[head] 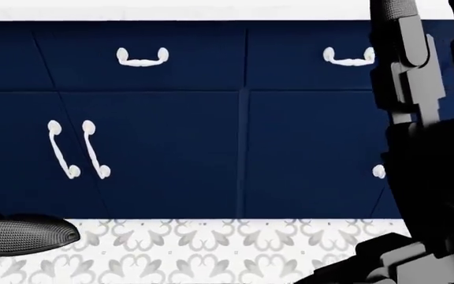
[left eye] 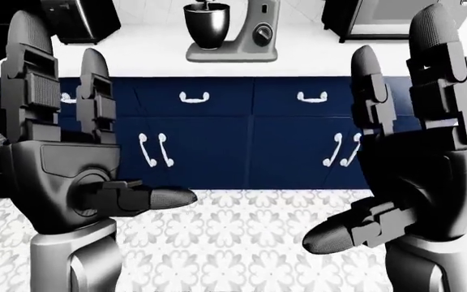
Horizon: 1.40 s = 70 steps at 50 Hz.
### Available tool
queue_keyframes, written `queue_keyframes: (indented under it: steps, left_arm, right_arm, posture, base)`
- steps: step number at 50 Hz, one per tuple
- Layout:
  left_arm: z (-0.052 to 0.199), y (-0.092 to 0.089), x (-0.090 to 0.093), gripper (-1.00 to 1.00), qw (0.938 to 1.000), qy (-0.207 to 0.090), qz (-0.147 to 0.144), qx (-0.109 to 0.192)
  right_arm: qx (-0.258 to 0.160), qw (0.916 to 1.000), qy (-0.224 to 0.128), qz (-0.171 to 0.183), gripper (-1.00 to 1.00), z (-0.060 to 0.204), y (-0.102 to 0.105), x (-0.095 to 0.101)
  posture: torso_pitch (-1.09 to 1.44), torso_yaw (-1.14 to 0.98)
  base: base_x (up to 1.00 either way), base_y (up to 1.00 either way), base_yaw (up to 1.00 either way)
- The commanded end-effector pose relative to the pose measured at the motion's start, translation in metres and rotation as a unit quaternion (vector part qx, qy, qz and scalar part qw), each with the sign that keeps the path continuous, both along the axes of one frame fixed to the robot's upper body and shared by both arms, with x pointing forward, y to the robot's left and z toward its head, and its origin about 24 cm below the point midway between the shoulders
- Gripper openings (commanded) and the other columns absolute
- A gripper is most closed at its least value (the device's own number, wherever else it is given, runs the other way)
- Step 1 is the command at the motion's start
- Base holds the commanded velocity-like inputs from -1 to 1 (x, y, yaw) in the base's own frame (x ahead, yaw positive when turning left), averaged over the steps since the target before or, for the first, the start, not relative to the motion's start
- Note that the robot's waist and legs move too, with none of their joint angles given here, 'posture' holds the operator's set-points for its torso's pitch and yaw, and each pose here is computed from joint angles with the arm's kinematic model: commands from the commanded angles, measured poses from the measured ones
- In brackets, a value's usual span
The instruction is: Open the stand mixer head.
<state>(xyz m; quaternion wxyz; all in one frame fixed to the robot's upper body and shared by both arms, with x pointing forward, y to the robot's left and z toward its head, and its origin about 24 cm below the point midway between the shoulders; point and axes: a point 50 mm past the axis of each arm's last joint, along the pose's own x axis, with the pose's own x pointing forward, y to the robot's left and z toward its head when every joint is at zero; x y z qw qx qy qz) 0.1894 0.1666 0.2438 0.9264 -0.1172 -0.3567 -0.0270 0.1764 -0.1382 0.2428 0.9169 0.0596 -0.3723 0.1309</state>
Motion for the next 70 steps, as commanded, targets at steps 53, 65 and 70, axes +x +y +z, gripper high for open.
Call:
queue_keyframes:
  steps: [53, 65, 70]
  left_arm:
    - [0.0034, -0.0010, -0.0055, 1.00, 0.9996, -0.028, -0.001, 0.004]
    - [0.0029, -0.0007, -0.0056, 1.00, 0.9996, -0.028, -0.002, 0.004]
    - [0.0027, -0.0005, -0.0057, 1.00, 0.9996, -0.028, -0.001, 0.004]
  right_arm:
    - [-0.004, 0.9993, -0.031, -0.022, 1.00, 0.0003, -0.0031, -0.0044]
    - [-0.010, 0.9995, -0.026, -0.014, 1.00, -0.0020, -0.0011, -0.0047]
    - [-0.019, 0.9994, -0.027, -0.014, 1.00, -0.0032, 0.0003, -0.0051]
  posture:
    - [0.00, 0.00]
    - [0.00, 0.00]
    - [0.00, 0.00]
  base:
    - [0.29, 0.02, 0.00]
    - [0.36, 0.00, 0.00]
    - [0.22, 0.07, 0.00]
